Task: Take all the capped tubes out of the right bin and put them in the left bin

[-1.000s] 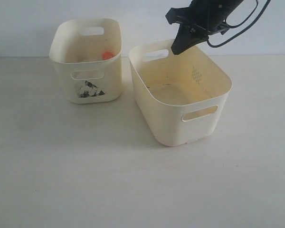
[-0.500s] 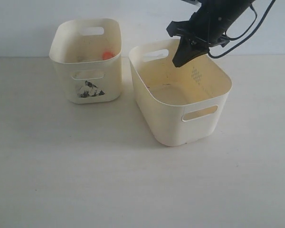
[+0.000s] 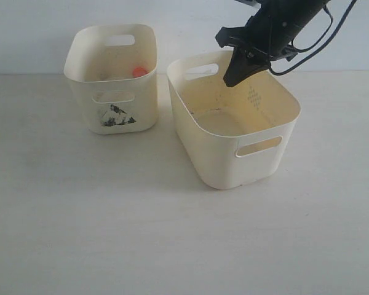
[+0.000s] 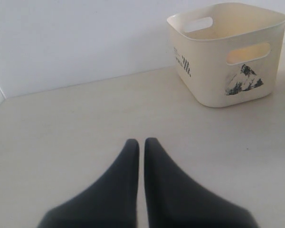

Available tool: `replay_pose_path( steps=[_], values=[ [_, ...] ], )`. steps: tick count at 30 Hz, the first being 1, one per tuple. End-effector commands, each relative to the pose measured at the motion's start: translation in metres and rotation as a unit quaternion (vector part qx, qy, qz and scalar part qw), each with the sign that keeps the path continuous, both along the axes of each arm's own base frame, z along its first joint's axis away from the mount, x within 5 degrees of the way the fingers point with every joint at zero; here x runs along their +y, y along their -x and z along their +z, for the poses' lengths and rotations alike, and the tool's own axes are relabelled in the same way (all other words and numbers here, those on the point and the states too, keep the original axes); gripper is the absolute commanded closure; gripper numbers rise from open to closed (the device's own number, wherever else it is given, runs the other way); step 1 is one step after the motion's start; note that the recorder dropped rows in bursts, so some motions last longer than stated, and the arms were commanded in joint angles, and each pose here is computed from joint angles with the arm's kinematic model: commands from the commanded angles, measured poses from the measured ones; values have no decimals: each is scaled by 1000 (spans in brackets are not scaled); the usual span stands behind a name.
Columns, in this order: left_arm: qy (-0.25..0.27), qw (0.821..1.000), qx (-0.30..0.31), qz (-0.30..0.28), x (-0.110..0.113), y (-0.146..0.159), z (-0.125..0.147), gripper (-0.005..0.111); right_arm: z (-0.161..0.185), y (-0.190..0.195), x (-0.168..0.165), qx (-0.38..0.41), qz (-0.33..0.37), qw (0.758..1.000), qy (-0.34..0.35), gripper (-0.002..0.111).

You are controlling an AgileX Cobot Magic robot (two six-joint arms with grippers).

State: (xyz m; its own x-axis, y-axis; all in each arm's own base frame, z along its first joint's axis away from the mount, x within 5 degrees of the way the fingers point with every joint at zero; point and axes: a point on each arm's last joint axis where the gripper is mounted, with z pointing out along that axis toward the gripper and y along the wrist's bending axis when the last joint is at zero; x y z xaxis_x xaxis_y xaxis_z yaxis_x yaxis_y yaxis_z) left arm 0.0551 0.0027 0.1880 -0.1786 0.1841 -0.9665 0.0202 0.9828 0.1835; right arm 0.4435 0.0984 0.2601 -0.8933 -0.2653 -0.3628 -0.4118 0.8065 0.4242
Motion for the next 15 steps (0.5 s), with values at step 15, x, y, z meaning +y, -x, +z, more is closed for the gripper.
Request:
replay_pose_path(
  steps=[15],
  values=[
    [9, 1000, -6, -1, 0, 0, 2, 102, -7, 8, 14, 13, -18, 993, 115, 109]
  ],
)
